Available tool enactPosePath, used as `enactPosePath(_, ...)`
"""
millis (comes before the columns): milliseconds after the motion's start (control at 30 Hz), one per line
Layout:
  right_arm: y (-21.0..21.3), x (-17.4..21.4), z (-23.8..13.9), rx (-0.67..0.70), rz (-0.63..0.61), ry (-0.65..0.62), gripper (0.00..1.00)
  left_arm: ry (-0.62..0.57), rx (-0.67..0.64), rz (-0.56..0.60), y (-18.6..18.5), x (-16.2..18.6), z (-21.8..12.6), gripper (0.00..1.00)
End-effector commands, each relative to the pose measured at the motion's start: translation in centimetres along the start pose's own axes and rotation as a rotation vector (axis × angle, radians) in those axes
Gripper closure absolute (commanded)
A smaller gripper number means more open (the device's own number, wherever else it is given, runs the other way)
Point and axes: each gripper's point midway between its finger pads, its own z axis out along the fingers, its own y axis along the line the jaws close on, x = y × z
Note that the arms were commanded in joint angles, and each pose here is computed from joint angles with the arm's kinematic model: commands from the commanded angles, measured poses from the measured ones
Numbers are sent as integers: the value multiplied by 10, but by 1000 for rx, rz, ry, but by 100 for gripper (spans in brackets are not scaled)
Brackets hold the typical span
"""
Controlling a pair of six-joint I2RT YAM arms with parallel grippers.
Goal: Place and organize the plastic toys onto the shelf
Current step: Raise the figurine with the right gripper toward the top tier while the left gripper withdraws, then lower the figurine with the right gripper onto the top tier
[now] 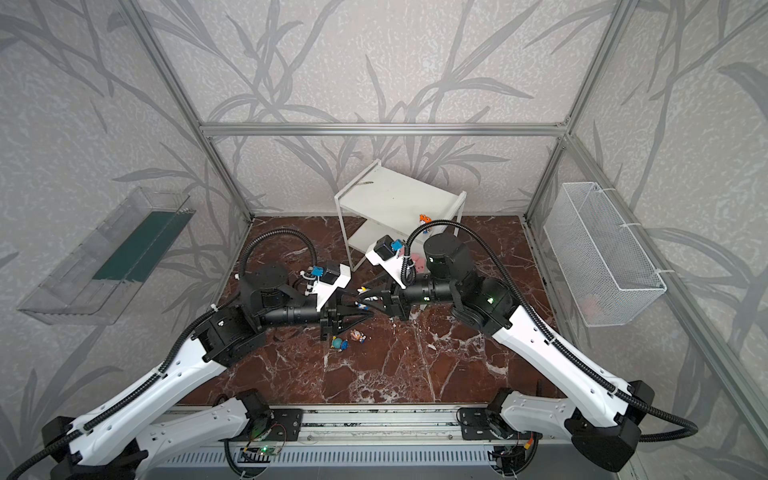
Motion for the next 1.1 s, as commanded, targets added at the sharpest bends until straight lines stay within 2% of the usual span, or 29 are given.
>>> enactPosePath(0,-17,-18,-4,82,-48,-39,72,-44,-23,35,-3,-8,-9,37)
enactPosePath(67,-32,-25,-9,130,-77,-33,72,-49,-52,34,-1,-6,-14,28)
enactPosePath(167,-56,-38,-15,193,-114,-38,72,-53,-82,34,0,-4,-21,25)
enactPosePath(300,-90,-52,-20,303,-200,-36,72,-56,-102,38,0,-2,-25,24)
enactPosePath(533,-145,-70,-20,466,-271,2,71,-47,-101,42,2,0,-22,24)
enactPosePath(800,-179,-83,-29,524,-281,-26,71,-46,-110,45,4,1,-22,23)
enactPosePath(1067,-189,-91,-33,524,-298,-37,71,-46,-109,47,4,2,-21,23)
